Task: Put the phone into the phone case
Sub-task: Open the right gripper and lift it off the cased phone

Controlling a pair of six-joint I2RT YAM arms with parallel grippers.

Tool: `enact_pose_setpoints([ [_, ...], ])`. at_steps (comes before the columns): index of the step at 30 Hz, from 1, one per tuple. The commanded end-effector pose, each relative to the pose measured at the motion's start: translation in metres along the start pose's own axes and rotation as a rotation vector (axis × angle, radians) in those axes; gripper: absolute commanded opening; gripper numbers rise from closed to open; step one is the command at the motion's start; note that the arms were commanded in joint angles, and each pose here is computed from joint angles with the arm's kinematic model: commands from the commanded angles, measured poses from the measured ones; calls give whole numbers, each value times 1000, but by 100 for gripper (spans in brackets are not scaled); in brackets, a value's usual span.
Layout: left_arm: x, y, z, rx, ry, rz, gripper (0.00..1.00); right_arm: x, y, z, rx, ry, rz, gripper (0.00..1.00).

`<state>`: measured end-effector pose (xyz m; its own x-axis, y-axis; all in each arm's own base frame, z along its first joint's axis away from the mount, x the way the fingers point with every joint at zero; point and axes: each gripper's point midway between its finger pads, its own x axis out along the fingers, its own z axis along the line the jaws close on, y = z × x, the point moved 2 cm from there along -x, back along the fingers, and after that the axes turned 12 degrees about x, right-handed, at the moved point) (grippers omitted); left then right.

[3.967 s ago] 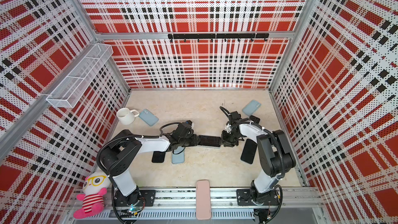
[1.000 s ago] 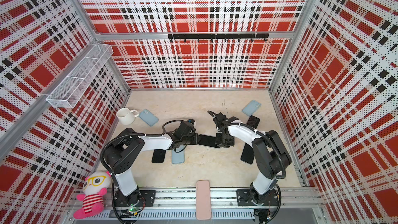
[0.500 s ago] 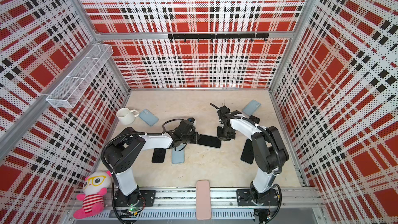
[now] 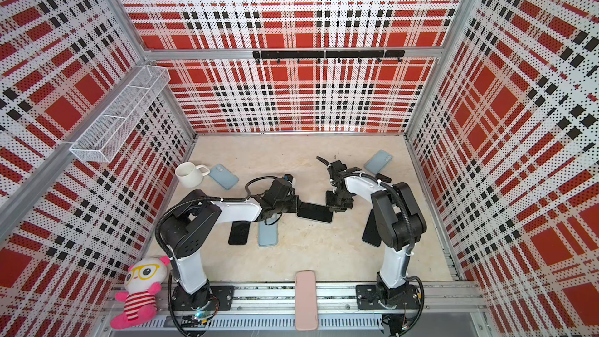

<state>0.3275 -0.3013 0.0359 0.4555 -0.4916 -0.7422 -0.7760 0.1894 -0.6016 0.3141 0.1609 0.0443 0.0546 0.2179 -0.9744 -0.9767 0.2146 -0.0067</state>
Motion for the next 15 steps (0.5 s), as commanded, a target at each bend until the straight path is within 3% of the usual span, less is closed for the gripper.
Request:
enact_pose_setpoints([
  [1, 12, 95, 24, 3, -89, 319, 12, 13, 0, 0, -8, -22, 12, 21],
  [10, 18, 85, 11, -29, -19, 273, 10, -7, 10, 7, -26, -101, -35, 16],
  [15, 7, 49, 16, -38, -89, 166, 22, -42, 15, 6, -94, -112, -103, 19],
])
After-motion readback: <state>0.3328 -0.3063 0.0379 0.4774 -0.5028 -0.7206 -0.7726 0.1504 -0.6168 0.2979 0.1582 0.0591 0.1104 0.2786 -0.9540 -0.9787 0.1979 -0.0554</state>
